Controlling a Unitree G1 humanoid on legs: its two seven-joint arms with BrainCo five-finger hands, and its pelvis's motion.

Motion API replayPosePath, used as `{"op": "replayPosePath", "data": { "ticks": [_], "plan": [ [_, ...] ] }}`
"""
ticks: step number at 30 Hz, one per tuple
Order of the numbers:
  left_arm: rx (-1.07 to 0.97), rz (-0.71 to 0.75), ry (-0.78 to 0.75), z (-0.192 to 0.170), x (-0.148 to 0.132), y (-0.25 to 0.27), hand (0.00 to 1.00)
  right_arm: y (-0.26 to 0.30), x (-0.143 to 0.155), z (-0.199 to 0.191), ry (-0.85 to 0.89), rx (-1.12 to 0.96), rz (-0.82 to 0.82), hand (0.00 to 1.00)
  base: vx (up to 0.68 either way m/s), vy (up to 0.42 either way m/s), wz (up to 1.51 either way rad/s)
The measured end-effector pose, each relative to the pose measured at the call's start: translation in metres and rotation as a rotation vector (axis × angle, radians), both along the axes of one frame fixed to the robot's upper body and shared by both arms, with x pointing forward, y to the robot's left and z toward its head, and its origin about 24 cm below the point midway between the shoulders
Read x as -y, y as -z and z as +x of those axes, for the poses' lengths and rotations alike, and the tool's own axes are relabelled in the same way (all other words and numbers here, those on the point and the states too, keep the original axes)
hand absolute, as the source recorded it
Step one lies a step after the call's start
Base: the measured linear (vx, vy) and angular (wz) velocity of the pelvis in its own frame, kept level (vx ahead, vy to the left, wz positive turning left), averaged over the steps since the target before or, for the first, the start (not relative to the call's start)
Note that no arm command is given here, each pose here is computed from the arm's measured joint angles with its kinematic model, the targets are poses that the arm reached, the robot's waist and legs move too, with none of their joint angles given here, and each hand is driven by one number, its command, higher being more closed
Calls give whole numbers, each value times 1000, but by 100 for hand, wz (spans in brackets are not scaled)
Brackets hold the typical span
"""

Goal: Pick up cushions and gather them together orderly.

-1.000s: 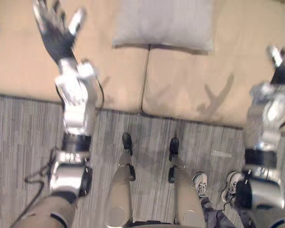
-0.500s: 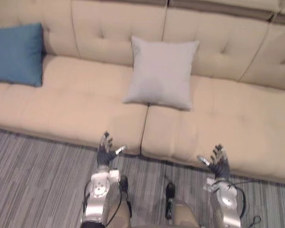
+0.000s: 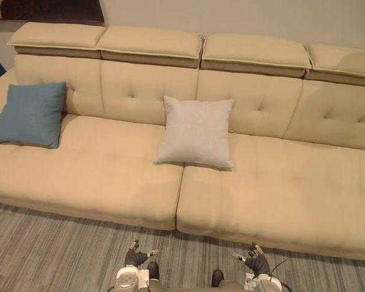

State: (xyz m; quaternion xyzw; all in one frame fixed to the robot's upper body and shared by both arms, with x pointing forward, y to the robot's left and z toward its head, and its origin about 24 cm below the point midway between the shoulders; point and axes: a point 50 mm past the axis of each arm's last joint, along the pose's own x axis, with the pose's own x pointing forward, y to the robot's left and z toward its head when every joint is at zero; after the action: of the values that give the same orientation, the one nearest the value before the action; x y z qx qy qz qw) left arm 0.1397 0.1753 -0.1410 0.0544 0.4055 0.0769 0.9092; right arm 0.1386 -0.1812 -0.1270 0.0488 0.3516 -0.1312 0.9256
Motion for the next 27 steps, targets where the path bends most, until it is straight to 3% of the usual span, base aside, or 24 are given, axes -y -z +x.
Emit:
{"op": "replayPosePath", "data": {
  "ticks": [3, 8, 14, 27],
  "plan": [
    [27, -27, 7, 10, 11, -3, 0, -5, -2, 13, -23, 34, -2, 0, -63, 3, -6],
    [33, -7, -35, 6, -2, -4, 0, -3, -14, 11, -24, 31, 33, 0, -98, -137, 46],
    [48, -69, -29, 12, 20, -5, 0, -10, -1, 25, -15, 64, -21, 0, -279, -151, 1],
    [-21, -61, -46, -6, 14, 4, 0, 19, 0, -19, 13, -152, 7, 0, -158, 115, -8]
  ]
}}
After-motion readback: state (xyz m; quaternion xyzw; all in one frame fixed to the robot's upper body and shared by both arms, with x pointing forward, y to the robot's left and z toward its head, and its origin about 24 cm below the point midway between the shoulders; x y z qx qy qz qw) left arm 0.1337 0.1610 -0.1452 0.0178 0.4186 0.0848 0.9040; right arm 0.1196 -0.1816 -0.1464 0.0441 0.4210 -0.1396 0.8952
